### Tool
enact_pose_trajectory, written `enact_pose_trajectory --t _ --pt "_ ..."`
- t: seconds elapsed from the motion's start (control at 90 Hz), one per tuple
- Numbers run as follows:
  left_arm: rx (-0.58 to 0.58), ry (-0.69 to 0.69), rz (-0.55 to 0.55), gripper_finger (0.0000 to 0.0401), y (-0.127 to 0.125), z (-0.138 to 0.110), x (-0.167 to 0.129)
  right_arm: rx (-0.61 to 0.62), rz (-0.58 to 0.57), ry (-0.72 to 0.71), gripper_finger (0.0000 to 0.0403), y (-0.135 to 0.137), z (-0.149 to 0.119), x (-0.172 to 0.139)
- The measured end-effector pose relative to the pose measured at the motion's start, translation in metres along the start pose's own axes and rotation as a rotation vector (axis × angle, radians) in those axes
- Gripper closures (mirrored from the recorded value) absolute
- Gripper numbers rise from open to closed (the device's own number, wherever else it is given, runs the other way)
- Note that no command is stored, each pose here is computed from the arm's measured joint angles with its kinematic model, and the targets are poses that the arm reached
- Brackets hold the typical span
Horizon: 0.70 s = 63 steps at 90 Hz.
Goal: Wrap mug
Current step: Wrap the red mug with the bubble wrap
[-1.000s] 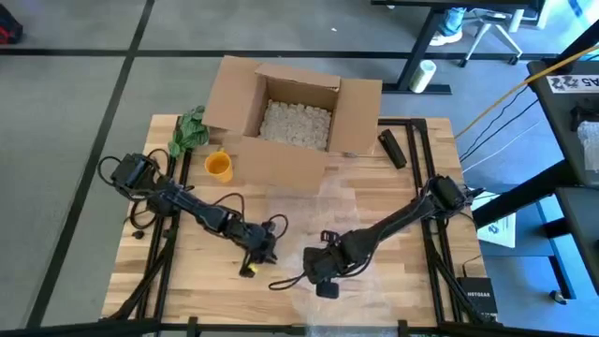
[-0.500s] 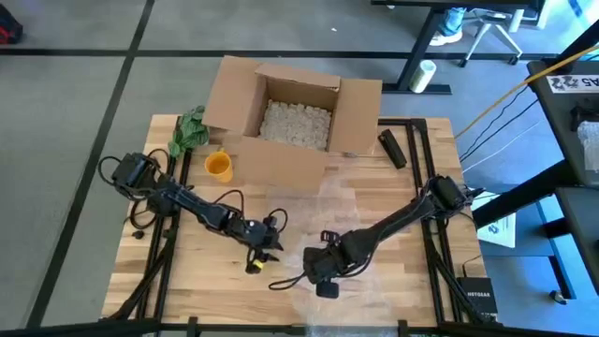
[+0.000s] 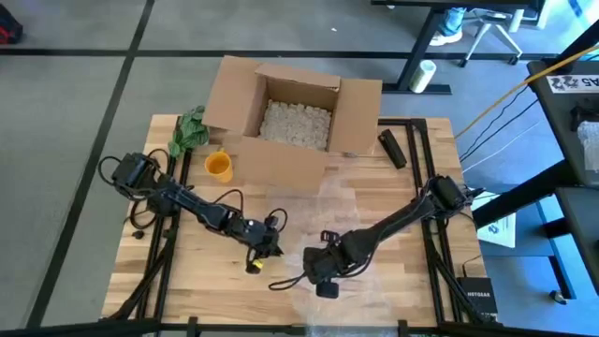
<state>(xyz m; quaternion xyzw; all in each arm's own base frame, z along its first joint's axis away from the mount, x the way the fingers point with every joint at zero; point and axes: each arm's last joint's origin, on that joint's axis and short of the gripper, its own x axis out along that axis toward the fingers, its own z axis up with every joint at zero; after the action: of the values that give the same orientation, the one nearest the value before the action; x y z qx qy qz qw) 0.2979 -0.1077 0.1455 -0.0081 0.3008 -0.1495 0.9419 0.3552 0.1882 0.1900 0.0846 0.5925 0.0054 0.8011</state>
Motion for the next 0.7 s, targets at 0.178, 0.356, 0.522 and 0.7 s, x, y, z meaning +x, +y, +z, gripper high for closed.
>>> enact_pose_trajectory --t 0.178,0.356,0.522,0.7 --pt "0.066 -0.093 -0.002 0.0401 -0.004 0.025 -0.012 0.0 0.0 -0.001 0.0402 0.0 0.0 0.0" --pt "0.164 -0.167 -0.012 0.0401 -0.011 0.049 -0.015 -0.003 -0.005 -0.006 0.0402 0.0 0.0 0.0" --pt "0.229 -0.217 -0.035 0.0401 -0.014 0.067 -0.017 -0.004 -0.026 -0.022 0.0402 -0.001 0.001 0.0" --pt "0.29 -0.26 -0.069 0.0401 -0.017 0.081 -0.019 -0.01 -0.025 -0.024 0.0402 -0.001 0.001 0.0"
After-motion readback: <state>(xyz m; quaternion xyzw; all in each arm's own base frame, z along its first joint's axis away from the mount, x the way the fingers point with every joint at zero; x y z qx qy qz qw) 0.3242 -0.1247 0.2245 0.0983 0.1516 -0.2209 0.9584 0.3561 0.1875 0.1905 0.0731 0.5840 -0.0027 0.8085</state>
